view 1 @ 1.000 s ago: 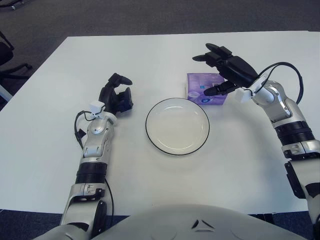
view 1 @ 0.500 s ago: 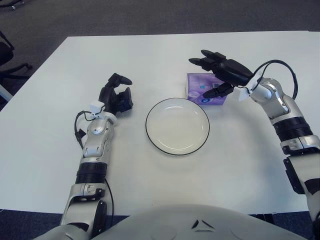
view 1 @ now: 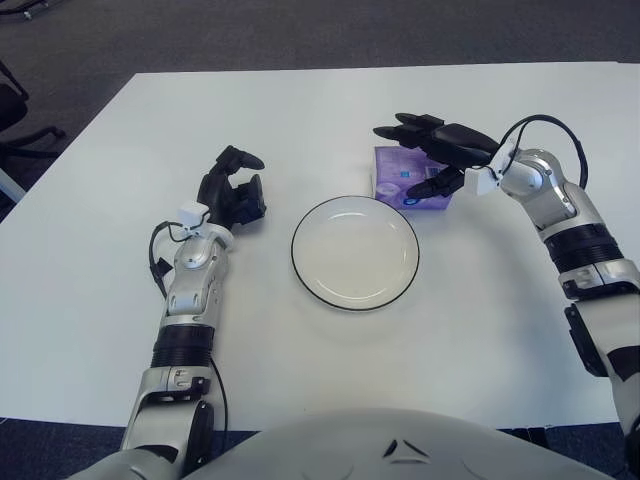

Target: Put the tissue paper into the plate.

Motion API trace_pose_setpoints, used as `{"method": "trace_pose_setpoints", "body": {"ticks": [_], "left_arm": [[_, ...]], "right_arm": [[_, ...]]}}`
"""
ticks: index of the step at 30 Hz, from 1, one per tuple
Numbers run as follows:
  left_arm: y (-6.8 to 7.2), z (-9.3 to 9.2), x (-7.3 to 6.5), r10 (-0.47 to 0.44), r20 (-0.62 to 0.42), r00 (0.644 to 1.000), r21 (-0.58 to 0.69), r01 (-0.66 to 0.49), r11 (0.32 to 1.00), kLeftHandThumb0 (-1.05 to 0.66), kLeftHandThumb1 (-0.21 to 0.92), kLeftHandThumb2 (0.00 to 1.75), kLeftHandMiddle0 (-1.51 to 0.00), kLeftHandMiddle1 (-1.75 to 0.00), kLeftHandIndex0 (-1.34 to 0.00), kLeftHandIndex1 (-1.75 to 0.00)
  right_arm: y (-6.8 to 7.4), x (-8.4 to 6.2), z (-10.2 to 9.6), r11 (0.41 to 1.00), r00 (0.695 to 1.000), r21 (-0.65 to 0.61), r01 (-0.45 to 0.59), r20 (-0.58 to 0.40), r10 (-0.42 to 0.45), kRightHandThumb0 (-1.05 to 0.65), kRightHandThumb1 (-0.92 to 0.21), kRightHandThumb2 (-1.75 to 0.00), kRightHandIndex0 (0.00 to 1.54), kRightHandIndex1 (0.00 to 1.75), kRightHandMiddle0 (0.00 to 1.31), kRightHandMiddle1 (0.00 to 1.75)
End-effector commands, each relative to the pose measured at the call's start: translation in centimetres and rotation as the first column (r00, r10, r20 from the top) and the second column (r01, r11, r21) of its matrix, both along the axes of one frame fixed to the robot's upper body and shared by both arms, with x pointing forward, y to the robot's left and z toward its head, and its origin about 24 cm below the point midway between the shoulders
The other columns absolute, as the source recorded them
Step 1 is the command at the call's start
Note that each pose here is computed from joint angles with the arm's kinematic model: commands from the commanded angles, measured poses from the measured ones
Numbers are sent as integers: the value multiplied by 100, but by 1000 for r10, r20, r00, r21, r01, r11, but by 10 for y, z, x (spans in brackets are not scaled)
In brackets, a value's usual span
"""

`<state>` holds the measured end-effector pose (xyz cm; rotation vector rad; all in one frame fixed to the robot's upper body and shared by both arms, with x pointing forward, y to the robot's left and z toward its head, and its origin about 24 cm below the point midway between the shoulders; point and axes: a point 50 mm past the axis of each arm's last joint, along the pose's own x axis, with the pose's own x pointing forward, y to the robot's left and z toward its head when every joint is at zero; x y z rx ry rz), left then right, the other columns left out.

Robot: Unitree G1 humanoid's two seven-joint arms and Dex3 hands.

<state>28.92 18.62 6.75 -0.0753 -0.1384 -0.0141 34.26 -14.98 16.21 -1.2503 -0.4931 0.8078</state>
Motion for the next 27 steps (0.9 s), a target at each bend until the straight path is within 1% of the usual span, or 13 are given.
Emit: {"method": "trace_pose_setpoints", "body": {"ticks": [1,7,12,15,19,22,27], "left_arm": [[-14,-83,-50,22,-296,955,-132,-64,989,-42,51,108,-126,-175,-47,-175],[-13,-82,-50,26,-294,956,-129,-66,989,-42,50,109,-126,-175,-47,-175],[-13,-82,-51,27,-292,956,-128,-67,990,-42,50,109,-126,-175,-47,-175],[-13,-82,-51,27,-289,957,-131,-67,989,-42,50,109,-126,-175,-47,-175],[-13,-81,-51,28,-280,959,-134,-68,989,-42,50,109,-126,-175,-47,-175],[-13,-81,-51,29,-279,960,-134,-69,988,-42,50,109,-126,-175,-47,-175],[-13,-80,-52,34,-274,961,-134,-74,988,-43,50,109,-126,-175,-47,-175]], "right_arm": [[3,4,3,1000,999,-9,-7,-51,6,-105,-92,-68,0,0,0,14],[1,5,-3,996,994,-84,10,-105,-19,-105,-92,-65,0,0,0,15],[-1,5,-7,993,990,-114,17,-135,-32,-105,-92,-63,0,0,0,15],[-2,5,-10,992,989,-124,17,-146,-36,-105,-92,-62,0,0,0,16],[-3,5,-16,985,987,-170,19,-157,-46,-105,-92,-62,0,0,0,18],[-3,5,-18,983,986,-183,17,-159,-46,-105,-92,-61,0,0,0,22],[-4,4,-21,974,986,-227,4,-162,-42,-105,-92,-61,0,0,0,22]]}}
